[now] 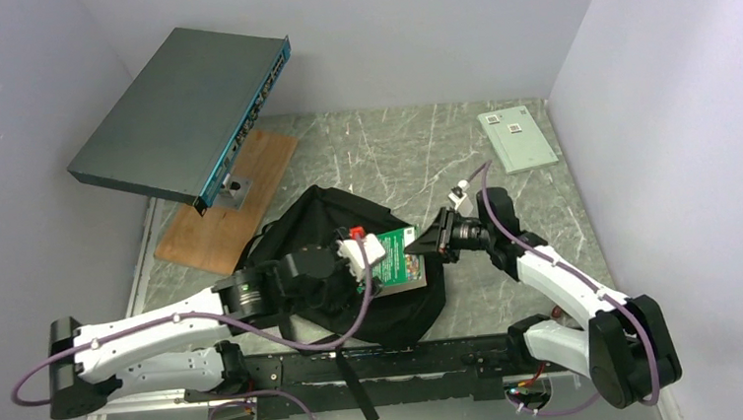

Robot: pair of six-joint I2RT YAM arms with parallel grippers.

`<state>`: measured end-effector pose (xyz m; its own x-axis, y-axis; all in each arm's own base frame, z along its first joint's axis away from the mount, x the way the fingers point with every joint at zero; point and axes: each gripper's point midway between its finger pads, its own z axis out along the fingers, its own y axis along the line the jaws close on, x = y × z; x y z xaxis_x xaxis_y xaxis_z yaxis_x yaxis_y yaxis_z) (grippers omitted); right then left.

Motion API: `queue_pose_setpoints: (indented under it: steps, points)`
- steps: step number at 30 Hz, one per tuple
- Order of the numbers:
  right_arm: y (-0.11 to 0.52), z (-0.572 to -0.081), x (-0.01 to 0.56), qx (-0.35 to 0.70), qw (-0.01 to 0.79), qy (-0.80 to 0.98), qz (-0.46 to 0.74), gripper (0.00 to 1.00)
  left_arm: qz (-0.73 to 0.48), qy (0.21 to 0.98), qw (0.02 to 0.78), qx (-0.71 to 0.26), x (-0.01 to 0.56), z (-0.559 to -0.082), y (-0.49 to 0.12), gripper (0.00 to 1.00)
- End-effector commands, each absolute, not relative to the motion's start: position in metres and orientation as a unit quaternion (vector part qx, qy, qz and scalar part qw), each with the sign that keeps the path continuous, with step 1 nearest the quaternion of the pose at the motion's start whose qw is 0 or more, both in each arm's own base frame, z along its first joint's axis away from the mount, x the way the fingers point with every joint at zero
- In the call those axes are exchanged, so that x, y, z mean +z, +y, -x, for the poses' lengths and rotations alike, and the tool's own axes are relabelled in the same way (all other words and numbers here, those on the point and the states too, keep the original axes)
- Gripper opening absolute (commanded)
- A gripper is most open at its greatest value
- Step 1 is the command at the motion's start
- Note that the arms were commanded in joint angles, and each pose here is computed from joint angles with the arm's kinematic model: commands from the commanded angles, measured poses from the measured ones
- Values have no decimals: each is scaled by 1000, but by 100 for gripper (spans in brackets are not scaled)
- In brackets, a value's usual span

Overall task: Pack the student bag
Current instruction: Pick up the book from the center of the board.

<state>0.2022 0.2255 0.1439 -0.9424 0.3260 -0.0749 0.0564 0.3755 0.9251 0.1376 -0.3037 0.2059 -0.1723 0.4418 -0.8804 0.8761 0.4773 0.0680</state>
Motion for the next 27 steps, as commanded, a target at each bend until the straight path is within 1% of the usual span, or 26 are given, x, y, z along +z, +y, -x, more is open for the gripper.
queue_pose_setpoints:
  steps: [1, 3, 6, 11, 16, 19, 21, 27]
  points:
    - [219, -222, 188, 504, 216, 835, -38, 0, -333, 740, 532, -239, 259, -161, -278, 84]
    - [209, -231, 205, 465, 258, 846, -23, 0, -293, 752, 544, -229, 268, -168, -265, 87]
    - [188, -246, 239, 401, 337, 852, -13, 0, -266, 764, 533, -246, 269, -165, -264, 89]
    - [141, -255, 295, 299, 460, 835, -40, 0, -297, 786, 459, -289, 236, -145, -295, 88]
    - [89, -244, 337, 212, 552, 801, -94, 0, -341, 803, 376, -313, 197, -125, -334, 84]
    - [67, -232, 354, 182, 592, 777, -116, 0, -370, 806, 329, -324, 172, -112, -362, 82]
    - [61, -224, 361, 182, 606, 765, -119, 0, -377, 813, 309, -319, 160, -109, -374, 81]
    - [63, -213, 354, 195, 600, 767, -116, 0, -389, 825, 273, -307, 134, -109, -395, 81]
